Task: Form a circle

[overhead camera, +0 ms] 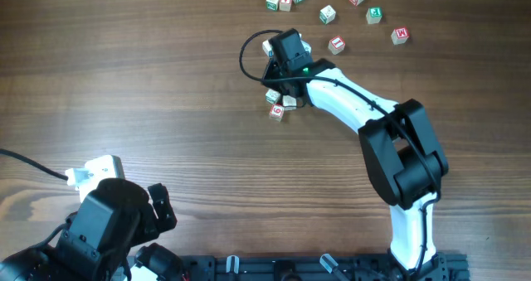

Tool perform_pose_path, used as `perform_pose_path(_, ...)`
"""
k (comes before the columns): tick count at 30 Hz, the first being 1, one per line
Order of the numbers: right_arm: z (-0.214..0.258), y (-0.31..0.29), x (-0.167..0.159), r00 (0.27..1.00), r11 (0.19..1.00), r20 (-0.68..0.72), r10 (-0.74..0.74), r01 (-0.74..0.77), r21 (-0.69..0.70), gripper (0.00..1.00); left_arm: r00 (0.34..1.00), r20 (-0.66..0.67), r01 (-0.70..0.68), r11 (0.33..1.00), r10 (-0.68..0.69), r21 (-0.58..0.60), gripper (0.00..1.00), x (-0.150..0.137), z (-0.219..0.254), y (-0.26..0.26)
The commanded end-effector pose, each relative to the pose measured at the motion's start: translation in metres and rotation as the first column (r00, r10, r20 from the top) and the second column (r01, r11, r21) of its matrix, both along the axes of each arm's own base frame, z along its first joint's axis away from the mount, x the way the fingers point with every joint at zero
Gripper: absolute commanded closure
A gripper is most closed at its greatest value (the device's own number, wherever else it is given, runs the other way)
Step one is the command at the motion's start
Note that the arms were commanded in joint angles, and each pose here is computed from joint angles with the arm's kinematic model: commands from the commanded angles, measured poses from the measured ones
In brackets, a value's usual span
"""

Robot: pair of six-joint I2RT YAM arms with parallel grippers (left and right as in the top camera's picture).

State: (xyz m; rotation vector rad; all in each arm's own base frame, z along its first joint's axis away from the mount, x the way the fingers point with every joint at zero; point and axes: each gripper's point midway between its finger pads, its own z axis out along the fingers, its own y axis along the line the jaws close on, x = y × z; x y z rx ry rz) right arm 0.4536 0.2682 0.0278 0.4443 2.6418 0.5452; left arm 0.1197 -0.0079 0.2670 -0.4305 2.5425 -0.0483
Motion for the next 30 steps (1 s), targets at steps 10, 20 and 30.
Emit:
perform_pose_path(10,-0.008,-0.003,0.000,0.999,1.000,-0.029,-0.014,0.013,-0.017,0.95,1.000,0.000,-0.015,1.000,0.015,-0.007,0.00,0.000,0.000,0.001)
perform_pose_path(20,-0.010,-0.003,-0.003,0.999,1.000,-0.042,-0.010,0.009,-0.016,0.95,1.000,0.000,-0.015,1.000,0.015,-0.007,0.00,0.000,0.000,0.001)
perform_pose_path(30,-0.010,-0.003,-0.005,0.999,1.000,-0.053,-0.006,0.005,-0.015,0.96,1.000,0.000,-0.015,1.000,0.015,-0.007,0.00,0.000,0.000,0.001)
